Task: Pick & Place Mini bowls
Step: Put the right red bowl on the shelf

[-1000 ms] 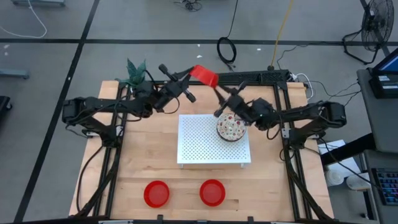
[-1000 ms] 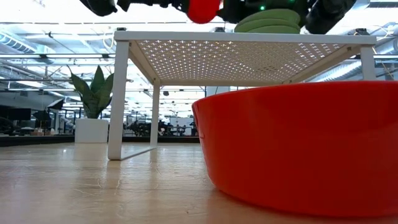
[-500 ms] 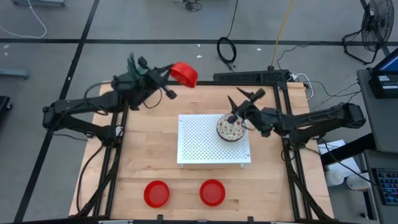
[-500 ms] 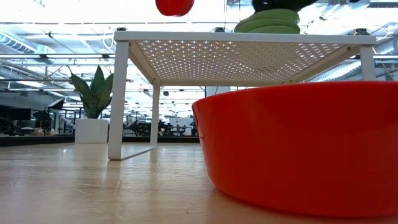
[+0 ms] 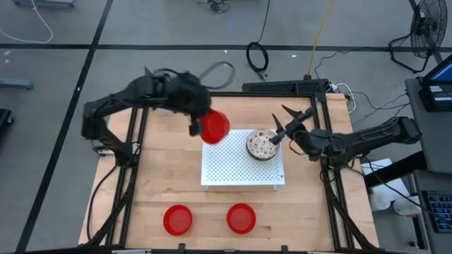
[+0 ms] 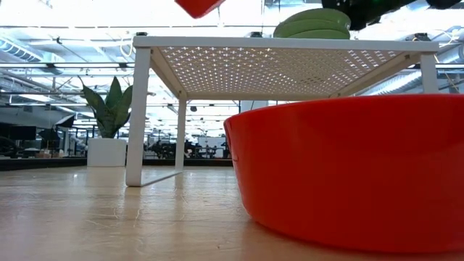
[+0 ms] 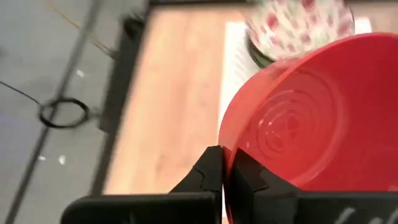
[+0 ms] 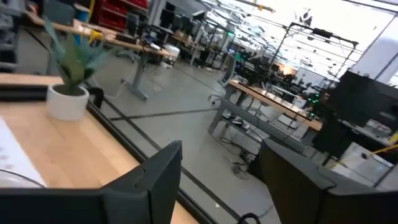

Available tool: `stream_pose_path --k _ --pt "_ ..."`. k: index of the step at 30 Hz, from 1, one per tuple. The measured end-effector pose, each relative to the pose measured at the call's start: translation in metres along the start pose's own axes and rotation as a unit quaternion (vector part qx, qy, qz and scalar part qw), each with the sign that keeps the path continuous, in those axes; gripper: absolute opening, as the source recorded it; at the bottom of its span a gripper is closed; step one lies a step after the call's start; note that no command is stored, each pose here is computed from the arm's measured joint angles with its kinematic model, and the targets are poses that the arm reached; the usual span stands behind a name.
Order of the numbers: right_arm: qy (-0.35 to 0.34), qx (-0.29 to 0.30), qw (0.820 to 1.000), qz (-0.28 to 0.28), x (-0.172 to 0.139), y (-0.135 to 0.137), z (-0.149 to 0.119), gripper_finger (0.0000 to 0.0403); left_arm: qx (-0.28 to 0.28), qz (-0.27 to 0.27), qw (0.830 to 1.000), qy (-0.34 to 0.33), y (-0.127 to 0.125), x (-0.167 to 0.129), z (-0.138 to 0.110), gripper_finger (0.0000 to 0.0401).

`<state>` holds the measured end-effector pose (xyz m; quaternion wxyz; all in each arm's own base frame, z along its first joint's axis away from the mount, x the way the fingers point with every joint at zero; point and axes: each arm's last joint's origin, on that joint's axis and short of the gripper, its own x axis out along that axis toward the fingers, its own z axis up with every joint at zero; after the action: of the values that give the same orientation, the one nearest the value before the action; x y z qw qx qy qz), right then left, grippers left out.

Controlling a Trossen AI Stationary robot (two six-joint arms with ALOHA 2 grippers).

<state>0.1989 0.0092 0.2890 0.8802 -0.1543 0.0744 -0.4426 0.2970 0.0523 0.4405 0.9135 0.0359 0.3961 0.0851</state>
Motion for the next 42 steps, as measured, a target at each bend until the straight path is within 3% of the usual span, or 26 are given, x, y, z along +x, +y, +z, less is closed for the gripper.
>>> stream_pose_path --k 9,15,27,38,42 --pt "-0.038 0.011 0.996 0.075 -0.030 0.005 0.010 0.0203 0.015 -0.081 0.994 0.075 -0.031 0.038 0.004 0.0003" --pt "-0.080 0.029 0.988 0.131 -0.055 0.007 0.021 0.0203 -0.040 -0.115 0.986 0.116 -0.035 0.061 0.002 0.0003" --pt "-0.106 0.070 0.971 0.202 -0.083 0.011 0.027 0.0203 -0.106 -0.117 0.956 0.246 -0.048 0.134 -0.013 0.0003" --pt "-0.118 0.079 0.959 0.247 -0.101 0.014 0.028 0.0188 -0.147 -0.101 0.940 0.290 -0.048 0.143 -0.020 0.0006" --pt "-0.122 0.073 0.956 0.256 -0.105 0.014 0.028 0.0185 -0.135 -0.103 0.944 0.283 -0.047 0.141 -0.019 0.0044"
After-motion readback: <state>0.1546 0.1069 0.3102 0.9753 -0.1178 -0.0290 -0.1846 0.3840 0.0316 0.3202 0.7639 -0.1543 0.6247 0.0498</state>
